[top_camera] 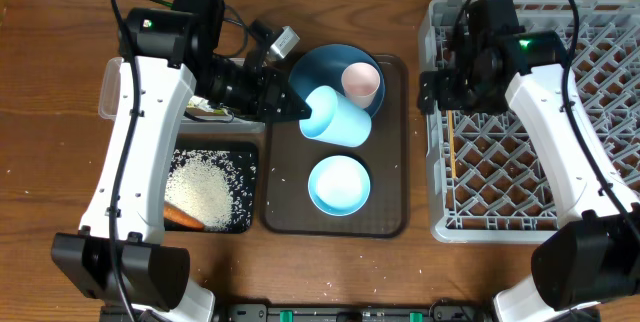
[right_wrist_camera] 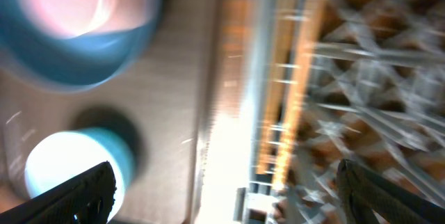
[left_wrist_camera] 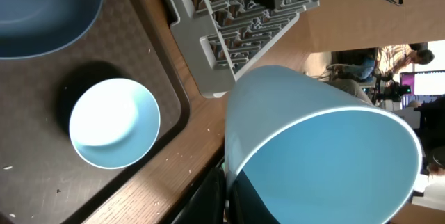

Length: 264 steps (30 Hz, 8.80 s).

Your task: Sort waste into correct bins and load items into the dishwasher rack

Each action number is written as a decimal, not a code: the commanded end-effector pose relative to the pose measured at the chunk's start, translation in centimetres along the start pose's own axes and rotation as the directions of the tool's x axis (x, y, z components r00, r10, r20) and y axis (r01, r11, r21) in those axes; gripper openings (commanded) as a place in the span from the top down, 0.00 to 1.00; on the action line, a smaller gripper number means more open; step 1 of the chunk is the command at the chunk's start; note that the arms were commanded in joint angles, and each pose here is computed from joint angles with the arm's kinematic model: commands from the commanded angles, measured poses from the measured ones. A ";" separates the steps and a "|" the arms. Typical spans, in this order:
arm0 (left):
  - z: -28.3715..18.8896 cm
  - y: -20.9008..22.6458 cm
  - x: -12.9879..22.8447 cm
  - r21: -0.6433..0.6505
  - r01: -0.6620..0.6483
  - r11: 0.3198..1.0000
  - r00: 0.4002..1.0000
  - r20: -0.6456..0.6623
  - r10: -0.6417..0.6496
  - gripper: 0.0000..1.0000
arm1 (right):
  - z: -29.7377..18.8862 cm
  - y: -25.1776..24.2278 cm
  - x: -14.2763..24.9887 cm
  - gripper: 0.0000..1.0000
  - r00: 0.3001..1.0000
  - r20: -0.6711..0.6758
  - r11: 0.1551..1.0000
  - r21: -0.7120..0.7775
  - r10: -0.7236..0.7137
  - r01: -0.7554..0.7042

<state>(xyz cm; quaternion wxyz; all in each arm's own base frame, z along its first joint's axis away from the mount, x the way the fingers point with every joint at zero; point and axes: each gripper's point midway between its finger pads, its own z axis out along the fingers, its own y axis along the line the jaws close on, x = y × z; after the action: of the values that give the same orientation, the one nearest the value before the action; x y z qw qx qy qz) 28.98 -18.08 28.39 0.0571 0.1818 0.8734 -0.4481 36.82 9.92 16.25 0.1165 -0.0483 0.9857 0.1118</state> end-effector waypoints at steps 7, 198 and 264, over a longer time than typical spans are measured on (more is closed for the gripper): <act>0.1 -0.3 0.4 0.028 0.010 1.000 1.000 -0.017 -0.009 0.94 | -2.5 8.8 4.0 0.01 0.878 0.088 0.746 -0.492 -0.470 0.449; 5.7 -4.2 0.4 0.215 -0.157 0.964 0.973 0.200 0.114 0.94 | -11.0 16.1 5.9 0.31 0.846 0.477 0.141 -0.845 -0.240 0.516; 3.6 8.8 2.9 -0.374 0.224 0.900 0.964 0.222 -0.148 0.06 | -1.7 -6.9 2.5 0.76 0.984 -0.019 0.973 0.154 0.177 -0.172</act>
<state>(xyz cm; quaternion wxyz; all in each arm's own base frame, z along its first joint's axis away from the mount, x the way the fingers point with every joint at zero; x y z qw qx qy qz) 28.99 -15.75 18.39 0.1222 0.0349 0.9499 -0.2856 35.36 2.61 15.95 0.0907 0.0369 0.9933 0.0621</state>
